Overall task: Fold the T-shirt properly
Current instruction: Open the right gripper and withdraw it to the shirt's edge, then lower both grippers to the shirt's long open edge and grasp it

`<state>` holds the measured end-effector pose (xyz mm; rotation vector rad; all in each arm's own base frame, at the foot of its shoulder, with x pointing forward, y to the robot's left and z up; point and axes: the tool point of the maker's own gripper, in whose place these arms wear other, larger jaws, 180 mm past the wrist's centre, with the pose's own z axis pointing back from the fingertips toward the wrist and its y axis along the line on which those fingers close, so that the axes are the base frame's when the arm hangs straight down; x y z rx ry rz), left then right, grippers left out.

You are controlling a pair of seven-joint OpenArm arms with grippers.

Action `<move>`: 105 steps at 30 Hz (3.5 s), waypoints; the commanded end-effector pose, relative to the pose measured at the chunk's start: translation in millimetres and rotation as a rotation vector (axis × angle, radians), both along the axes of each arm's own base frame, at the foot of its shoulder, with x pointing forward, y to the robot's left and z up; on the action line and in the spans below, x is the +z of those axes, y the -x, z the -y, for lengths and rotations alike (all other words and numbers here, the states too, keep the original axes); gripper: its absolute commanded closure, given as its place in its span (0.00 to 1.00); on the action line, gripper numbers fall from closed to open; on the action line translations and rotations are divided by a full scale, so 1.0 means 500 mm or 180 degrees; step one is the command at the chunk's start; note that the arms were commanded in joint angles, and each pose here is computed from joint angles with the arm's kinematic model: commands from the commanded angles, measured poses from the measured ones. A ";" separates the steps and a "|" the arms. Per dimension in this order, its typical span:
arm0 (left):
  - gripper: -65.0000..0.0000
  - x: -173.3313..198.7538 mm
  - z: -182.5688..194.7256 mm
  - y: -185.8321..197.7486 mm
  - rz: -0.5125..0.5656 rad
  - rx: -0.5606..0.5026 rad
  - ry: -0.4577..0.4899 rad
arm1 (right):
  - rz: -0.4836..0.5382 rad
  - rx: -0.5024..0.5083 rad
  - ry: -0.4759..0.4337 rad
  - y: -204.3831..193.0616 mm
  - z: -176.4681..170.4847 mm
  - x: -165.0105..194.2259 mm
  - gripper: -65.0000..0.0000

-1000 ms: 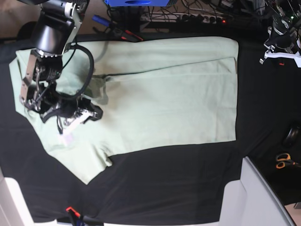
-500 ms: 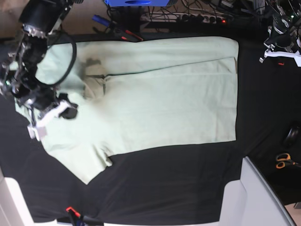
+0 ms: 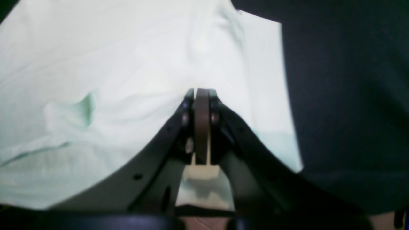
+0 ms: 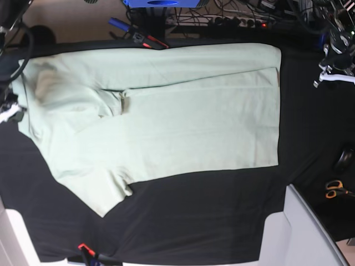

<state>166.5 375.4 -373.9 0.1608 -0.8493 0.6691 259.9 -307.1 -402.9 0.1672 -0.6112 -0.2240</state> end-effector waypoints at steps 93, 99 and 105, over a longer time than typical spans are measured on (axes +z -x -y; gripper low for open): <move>0.00 -0.193 0.163 -0.406 -0.0712 -0.1009 0.0630 | 0.0246 0.0082 -0.0175 -0.284 -0.057 -0.149 1.00; 0.00 -0.210 0.200 -0.400 -0.0751 -0.1073 0.0718 | 0.0242 0.0083 -0.0176 -0.284 -0.057 -0.150 1.00; 0.00 -0.215 0.232 -0.405 -0.0722 -0.1114 0.0803 | 0.0195 0.0086 -0.0173 -0.269 -0.057 -0.162 1.00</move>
